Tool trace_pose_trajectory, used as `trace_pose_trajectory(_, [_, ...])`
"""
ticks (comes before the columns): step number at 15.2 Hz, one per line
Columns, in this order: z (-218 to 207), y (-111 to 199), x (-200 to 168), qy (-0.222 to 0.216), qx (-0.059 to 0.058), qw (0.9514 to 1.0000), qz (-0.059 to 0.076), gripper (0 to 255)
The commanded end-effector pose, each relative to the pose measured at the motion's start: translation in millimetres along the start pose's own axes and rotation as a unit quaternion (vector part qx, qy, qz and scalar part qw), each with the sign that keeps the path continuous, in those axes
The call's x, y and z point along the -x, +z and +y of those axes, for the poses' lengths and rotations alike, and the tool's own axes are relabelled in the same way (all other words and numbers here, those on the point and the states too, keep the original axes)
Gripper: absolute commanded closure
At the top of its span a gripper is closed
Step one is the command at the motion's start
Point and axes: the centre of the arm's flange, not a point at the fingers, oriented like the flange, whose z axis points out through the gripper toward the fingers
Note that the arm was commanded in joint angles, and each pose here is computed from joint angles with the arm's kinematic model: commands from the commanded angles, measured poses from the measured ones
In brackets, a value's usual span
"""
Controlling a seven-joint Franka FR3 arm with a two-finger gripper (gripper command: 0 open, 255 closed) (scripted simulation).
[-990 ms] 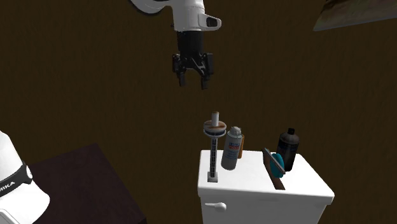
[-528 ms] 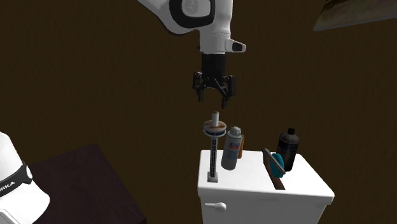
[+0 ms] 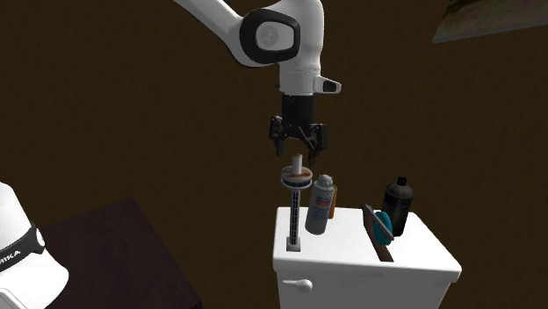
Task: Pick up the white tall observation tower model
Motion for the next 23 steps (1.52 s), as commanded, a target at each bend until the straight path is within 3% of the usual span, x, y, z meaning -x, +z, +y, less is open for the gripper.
trace_pose_trajectory(1, [0.2, 3.7, -0.9, 0.0, 0.0, 1.0, 0.0, 0])
trace_pose_trajectory(2, [0.6, 4.4, -1.3, 0.0, 0.0, 1.0, 0.0, 255])
trace_pose_trajectory(11, [0.2, 3.7, -0.9, 0.0, 0.0, 1.0, 0.0, 255])
trace_pose_trajectory(23, [-0.2, -59.7, 0.4, 0.0, 0.0, 1.0, 0.0, 255])
